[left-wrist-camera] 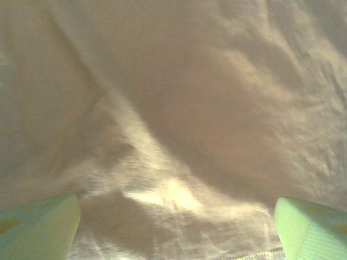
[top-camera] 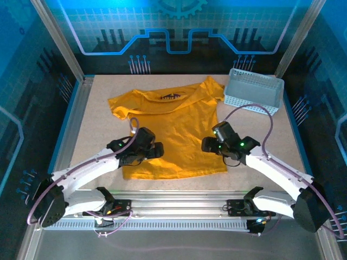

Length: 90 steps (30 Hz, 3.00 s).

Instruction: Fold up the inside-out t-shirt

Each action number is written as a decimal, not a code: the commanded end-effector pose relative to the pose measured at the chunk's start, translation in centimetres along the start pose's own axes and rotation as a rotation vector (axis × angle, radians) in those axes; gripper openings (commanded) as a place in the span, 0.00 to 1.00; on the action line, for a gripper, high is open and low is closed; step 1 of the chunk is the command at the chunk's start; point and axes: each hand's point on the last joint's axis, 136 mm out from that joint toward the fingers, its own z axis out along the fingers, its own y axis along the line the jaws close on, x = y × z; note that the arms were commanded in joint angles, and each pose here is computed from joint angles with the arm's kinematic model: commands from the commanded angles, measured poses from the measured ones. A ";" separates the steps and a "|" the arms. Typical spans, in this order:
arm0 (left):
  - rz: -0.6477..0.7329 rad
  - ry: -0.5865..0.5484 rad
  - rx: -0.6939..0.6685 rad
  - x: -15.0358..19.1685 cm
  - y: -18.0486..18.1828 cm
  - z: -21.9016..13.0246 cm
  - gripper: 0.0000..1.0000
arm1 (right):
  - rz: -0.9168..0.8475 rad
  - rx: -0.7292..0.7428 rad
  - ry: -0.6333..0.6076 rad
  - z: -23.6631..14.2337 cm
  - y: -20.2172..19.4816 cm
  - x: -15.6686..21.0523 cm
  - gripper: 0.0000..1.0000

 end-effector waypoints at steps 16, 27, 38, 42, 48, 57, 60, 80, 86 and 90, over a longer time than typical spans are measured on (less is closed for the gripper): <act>0.012 0.236 -0.006 6.5 -2.6 7.1 0.93 | 0.163 0.317 0.237 4.8 -6.8 9.0 0.81; -0.031 -0.013 0.027 -7.1 -2.6 2.2 0.93 | 0.115 0.224 0.076 2.7 -5.0 4.1 0.82; -0.201 -0.023 -0.032 -22.9 -3.1 11.9 0.92 | -0.007 0.139 0.028 3.5 0.3 0.9 0.82; -0.250 -0.028 -0.048 -25.0 -3.1 15.1 0.89 | -0.025 0.143 0.062 4.6 0.6 1.9 0.82; -0.274 -0.088 -0.022 -28.2 -3.0 17.7 0.80 | -0.049 0.152 0.089 5.5 0.9 2.9 0.82; -0.255 -0.121 0.049 -30.8 -3.7 18.8 0.75 | -0.072 0.181 0.127 6.6 0.9 4.0 0.82; -0.260 -0.110 0.039 -30.7 -3.3 19.5 0.73 | -0.074 0.192 0.136 6.8 0.8 4.2 0.82; -0.350 -0.040 -0.103 -28.2 0.2 21.8 0.67 | -0.077 0.253 0.148 6.9 0.0 4.5 0.82; -0.380 -0.016 -0.135 -27.4 1.3 22.8 0.59 | -0.076 0.262 0.152 6.9 -0.1 4.6 0.82; -0.399 -0.007 -0.141 -27.4 1.7 23.3 0.51 | -0.078 0.274 0.149 6.8 -0.4 4.6 0.82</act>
